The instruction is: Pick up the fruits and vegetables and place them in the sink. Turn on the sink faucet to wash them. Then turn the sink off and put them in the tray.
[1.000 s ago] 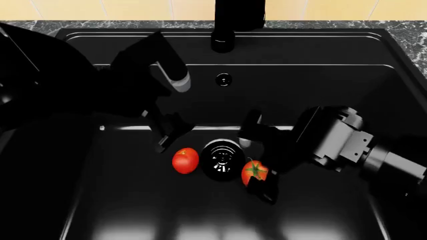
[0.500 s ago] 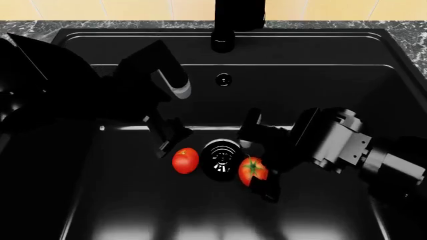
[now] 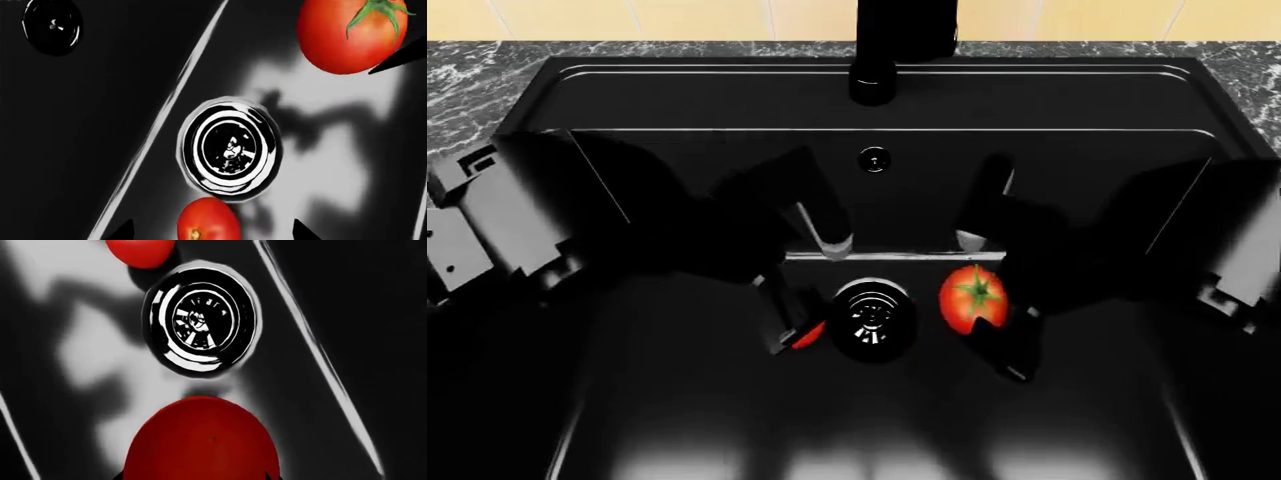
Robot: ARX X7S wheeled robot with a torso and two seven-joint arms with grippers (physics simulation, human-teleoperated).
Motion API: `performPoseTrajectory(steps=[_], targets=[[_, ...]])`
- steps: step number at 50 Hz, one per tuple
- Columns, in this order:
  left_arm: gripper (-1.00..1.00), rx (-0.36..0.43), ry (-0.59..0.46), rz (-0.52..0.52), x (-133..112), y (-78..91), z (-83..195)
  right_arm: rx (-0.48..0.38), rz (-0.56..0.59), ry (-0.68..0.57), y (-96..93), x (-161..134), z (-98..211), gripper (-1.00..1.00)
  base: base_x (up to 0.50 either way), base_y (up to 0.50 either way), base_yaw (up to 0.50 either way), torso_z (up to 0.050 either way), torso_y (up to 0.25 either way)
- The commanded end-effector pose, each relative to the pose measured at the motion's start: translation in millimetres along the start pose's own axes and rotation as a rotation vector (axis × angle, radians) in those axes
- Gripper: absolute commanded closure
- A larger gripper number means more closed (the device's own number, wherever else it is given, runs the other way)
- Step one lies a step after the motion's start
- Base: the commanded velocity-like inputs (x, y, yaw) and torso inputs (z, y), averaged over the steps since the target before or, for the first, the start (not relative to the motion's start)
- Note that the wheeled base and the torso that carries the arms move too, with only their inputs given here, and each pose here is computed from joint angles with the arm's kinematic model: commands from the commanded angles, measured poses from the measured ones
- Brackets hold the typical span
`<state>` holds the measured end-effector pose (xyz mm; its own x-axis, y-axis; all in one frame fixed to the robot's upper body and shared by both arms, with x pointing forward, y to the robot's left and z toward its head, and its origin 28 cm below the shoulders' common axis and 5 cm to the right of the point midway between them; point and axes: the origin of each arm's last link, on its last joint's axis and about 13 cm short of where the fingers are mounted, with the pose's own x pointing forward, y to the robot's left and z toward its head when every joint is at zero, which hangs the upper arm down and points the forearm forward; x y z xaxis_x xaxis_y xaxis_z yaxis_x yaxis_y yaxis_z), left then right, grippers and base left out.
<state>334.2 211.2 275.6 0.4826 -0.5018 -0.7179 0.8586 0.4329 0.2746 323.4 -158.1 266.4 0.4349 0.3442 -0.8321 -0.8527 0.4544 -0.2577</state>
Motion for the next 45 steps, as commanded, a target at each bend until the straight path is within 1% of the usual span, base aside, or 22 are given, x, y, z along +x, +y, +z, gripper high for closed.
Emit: performPoseTrajectory(steps=[1, 7, 14, 19, 25, 32, 37, 45], targets=[[-1.00, 0.051, 0.051, -0.012, 29, -4.4, -1, -0.007, -0.062, -0.012, 10.4, -35, -7, 1.00, 0.00, 0.00, 0.00, 0.000, 0.000], [-1.00, 0.056, 0.092, 0.018, 48, -0.6, -7, -0.005, -0.073, -0.017, 14.0, -40, -10, 1.00, 0.00, 0.00, 0.00, 0.000, 0.000], [-1.00, 0.023, 0.106, 0.031, 65, 4.1, -14, -0.010, -0.078, -0.017, 14.1, -40, -10, 1.00, 0.00, 0.00, 0.00, 0.000, 0.000], [-1.00, 0.006, 0.143, 0.040, 77, 7.3, -23, -0.012, -0.074, -0.014, 13.4, -38, -10, 1.00, 0.00, 0.00, 0.00, 0.000, 0.000], [-1.00, -0.024, 0.177, 0.032, 86, 7.5, -32, -0.015, -0.068, -0.011, 11.1, -35, -9, 1.00, 0.00, 0.00, 0.00, 0.000, 0.000], [-1.00, -0.029, 0.215, 0.011, 97, 2.9, -41, -0.014, -0.061, -0.006, 9.3, -32, -9, 1.00, 0.00, 0.00, 0.00, 0.000, 0.000], [-1.00, -0.033, 0.256, -0.004, 102, 2.2, -47, -0.012, -0.059, -0.002, 8.2, -30, -9, 1.00, 0.00, 0.00, 0.00, 0.000, 0.000], [-1.00, -0.058, 0.286, -0.008, 105, 2.5, -51, -0.014, -0.056, -0.001, 6.8, -28, -8, 1.00, 0.00, 0.00, 0.00, 0.000, 0.000]])
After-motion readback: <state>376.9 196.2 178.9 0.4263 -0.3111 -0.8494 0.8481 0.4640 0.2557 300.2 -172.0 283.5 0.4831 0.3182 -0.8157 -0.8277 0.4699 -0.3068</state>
